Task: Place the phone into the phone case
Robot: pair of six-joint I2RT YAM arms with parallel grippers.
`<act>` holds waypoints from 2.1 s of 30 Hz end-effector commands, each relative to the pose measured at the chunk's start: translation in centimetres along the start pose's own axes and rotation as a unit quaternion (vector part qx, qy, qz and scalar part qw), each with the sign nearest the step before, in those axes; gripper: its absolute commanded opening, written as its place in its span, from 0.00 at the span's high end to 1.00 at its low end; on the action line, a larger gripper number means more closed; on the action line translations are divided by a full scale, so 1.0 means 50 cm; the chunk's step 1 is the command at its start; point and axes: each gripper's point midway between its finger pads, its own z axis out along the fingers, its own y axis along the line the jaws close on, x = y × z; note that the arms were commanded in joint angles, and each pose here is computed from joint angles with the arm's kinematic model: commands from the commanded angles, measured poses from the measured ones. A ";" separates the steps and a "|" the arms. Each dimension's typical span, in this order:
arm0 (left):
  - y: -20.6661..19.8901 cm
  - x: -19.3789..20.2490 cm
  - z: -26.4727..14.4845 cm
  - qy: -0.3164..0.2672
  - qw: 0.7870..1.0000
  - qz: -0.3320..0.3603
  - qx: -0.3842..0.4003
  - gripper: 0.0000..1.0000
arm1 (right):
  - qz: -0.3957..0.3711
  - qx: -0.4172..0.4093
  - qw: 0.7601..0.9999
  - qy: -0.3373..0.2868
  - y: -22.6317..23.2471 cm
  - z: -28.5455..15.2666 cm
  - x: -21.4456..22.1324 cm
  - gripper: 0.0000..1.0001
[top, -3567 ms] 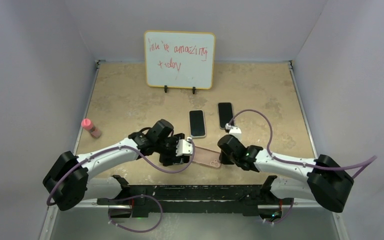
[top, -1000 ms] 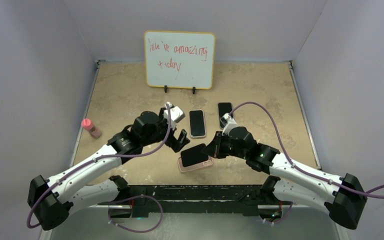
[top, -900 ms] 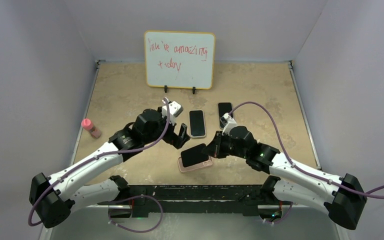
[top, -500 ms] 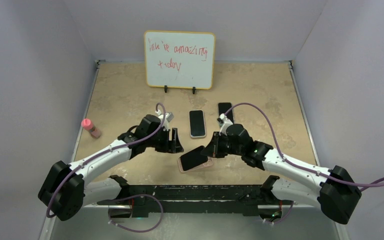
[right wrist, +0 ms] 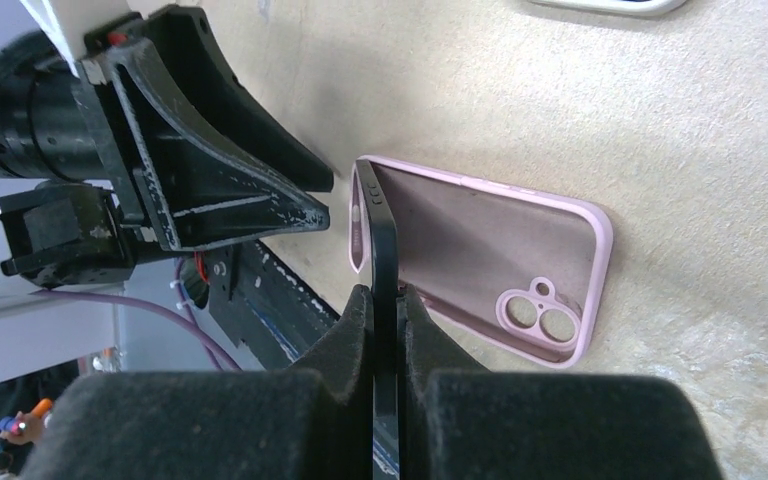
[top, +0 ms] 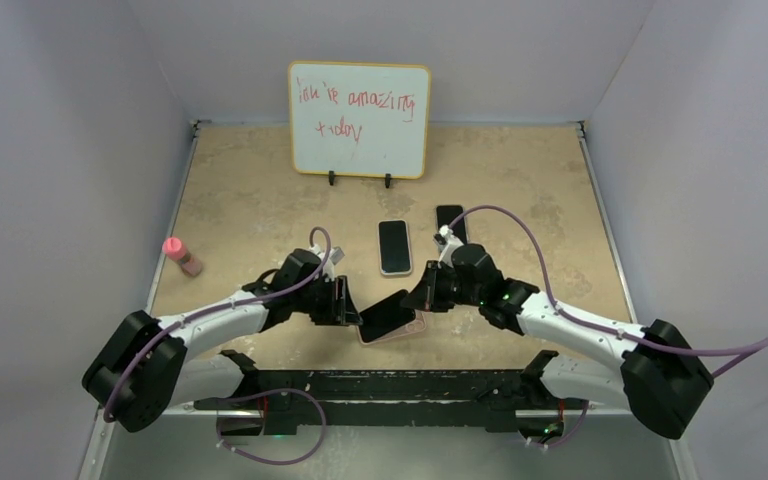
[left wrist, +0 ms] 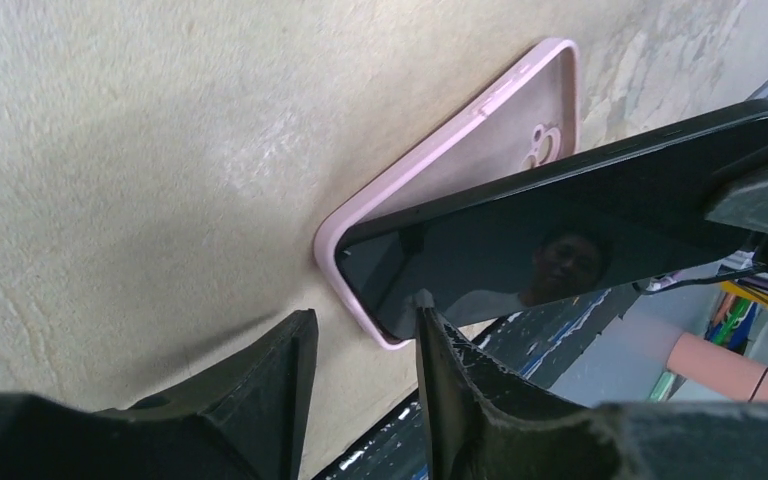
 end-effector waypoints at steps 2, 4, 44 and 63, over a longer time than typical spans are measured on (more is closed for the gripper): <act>-0.004 0.004 0.014 -0.009 0.999 -0.018 0.026 0.59 | 0.014 0.040 0.999 0.020 -0.047 0.008 0.023 1.00; -0.002 0.006 0.017 -0.009 0.999 -0.019 0.028 0.60 | 0.021 0.048 0.998 0.024 -0.053 0.007 0.023 1.00; 0.051 0.018 0.037 0.003 0.998 -0.047 -0.034 0.95 | 0.035 0.135 0.990 0.031 -0.100 -0.031 0.009 1.00; 0.008 0.015 0.045 -0.007 0.999 -0.038 0.023 0.79 | 0.051 0.112 0.990 0.067 -0.156 0.058 0.066 1.00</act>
